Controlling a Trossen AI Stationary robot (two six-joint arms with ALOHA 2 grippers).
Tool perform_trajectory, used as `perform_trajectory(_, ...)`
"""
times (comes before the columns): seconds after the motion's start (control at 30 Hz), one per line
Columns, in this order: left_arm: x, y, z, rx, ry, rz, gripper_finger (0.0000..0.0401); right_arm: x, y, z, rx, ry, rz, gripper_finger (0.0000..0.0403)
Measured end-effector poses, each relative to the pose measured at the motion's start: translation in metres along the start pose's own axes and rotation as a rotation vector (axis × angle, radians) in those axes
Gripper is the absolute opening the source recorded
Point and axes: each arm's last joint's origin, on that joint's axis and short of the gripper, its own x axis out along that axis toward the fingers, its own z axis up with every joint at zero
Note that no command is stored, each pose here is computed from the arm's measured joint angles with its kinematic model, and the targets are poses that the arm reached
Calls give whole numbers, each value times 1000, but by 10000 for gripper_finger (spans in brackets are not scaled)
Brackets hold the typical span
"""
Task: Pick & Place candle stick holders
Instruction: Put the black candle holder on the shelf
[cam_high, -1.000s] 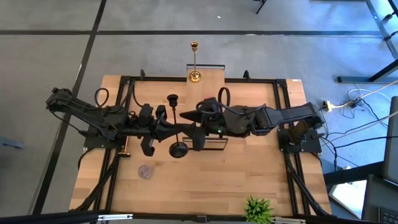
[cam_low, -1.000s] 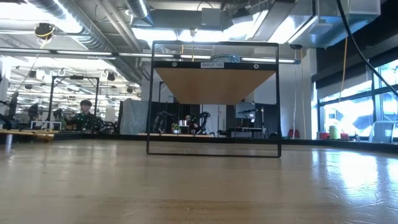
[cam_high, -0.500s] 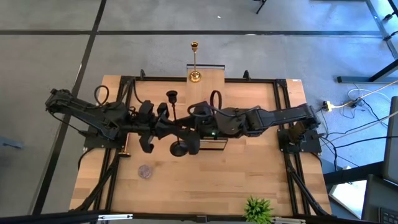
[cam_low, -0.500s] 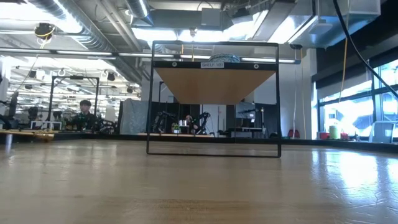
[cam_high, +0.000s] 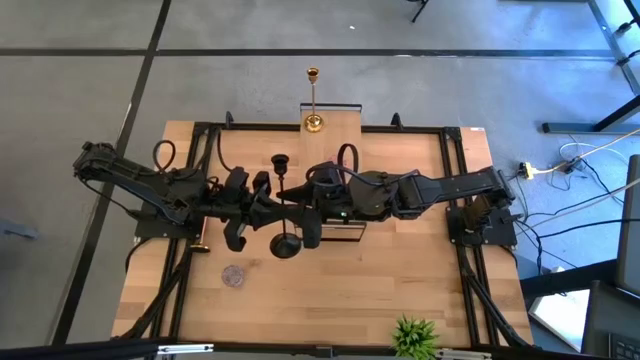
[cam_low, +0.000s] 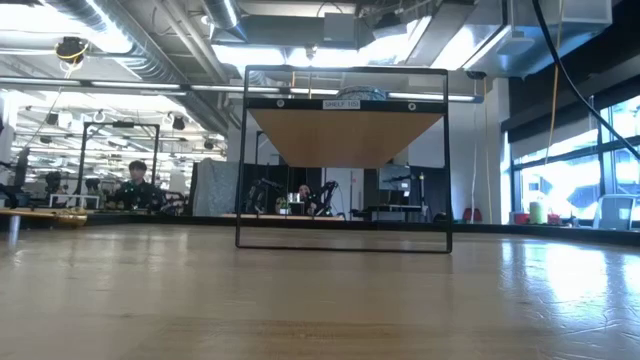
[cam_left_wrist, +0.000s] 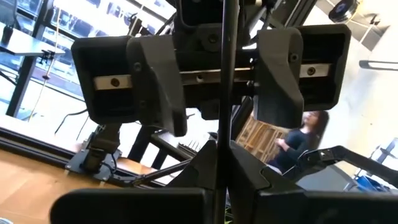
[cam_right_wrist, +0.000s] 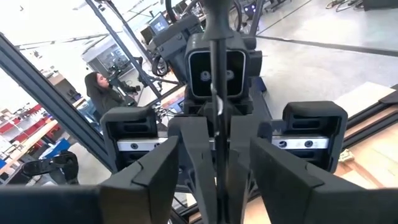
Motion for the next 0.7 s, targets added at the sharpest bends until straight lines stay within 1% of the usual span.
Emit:
perform_trajectory(0.13, 0, 0, 0, 0, -2, 3, 11, 0, 0, 0, 8, 4, -2, 186)
perform_trajectory(0.27, 0, 0, 0, 2, 2, 0, 11, 0, -1, -1, 10, 12, -8, 154)
perform_trajectory(0.4, 0, 0, 0, 3, 3, -1, 11, 0, -2, -2, 4, 26, -18, 105)
perform_trajectory(0.57, 0, 0, -1, -16, 12, -15, 11, 0, -2, -3, 6, 25, -18, 22)
perform_trajectory(0.6, 0, 0, 0, -20, 13, -15, 11, 0, -2, -2, 0, 23, -20, 16)
perform_trajectory(0.7, 0, 0, -1, -29, 18, -9, 21, 0, -2, -2, -1, -2, -48, 15)
